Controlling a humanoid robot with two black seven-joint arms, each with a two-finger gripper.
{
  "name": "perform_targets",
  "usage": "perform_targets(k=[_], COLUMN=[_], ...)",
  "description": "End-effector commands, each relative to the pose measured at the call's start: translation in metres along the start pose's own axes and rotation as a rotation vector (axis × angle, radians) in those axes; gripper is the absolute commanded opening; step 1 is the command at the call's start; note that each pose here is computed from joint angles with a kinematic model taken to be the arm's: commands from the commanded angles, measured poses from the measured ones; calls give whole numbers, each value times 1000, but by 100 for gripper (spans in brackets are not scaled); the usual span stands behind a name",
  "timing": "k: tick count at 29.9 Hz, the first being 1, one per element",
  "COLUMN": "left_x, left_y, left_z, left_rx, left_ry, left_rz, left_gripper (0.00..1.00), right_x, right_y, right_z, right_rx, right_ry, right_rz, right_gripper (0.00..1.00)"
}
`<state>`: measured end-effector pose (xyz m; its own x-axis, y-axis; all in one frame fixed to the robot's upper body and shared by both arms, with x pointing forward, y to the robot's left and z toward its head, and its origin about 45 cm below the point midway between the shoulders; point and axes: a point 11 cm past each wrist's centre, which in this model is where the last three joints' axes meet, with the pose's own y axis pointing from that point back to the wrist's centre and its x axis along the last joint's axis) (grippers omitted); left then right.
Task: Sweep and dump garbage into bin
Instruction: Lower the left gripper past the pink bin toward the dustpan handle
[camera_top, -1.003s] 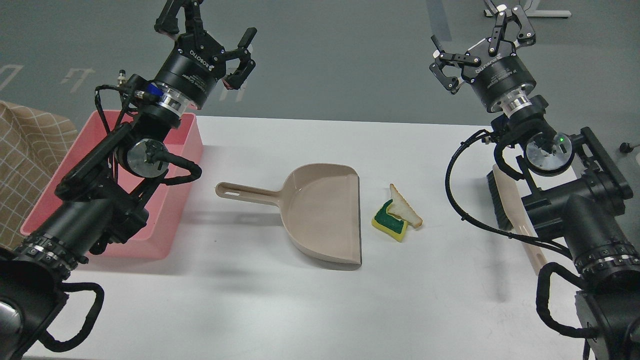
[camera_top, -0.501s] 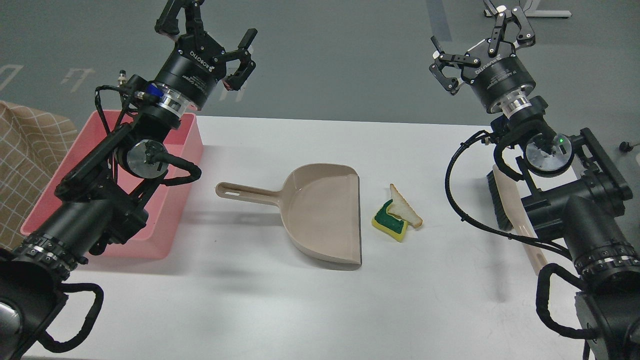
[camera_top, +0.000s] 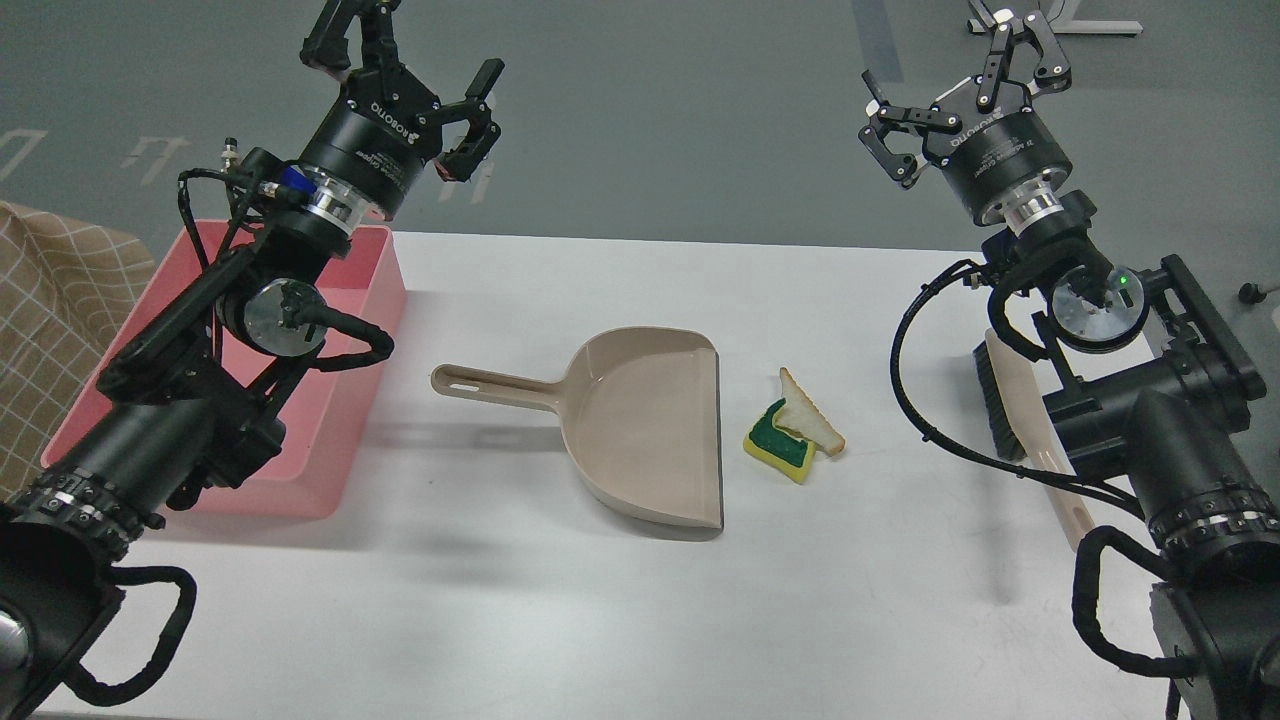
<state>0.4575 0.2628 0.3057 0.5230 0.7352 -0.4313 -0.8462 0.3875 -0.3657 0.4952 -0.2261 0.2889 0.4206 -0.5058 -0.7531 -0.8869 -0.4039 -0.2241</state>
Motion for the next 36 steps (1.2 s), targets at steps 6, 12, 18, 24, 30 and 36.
perform_targets(k=[6,12,18,24,30,36], left_x=[3,-2,-24,-44,-61,-57], left_y=[1,-1,2,37,62,84], left_z=[1,2,3,-12,-12,-17], left_rx=[-1,11,40,53,45,99], left_ry=[-13,-56,-435,-455,-457,-585], left_rz=[25,28,68,111,132,196], left_gripper=[98,97,98,98,98,98], right_x=[1,2,3,3,4,4], right_y=[1,2,2,2,3,3], right_z=[0,-1,-1,-1,-1,0], right_rx=[0,1,0,0,0,-1], right_ry=[1,3,3,3,3,2], right_rz=[2,5,6,6,8,9], right_gripper=[100,100,100,100,100,100])
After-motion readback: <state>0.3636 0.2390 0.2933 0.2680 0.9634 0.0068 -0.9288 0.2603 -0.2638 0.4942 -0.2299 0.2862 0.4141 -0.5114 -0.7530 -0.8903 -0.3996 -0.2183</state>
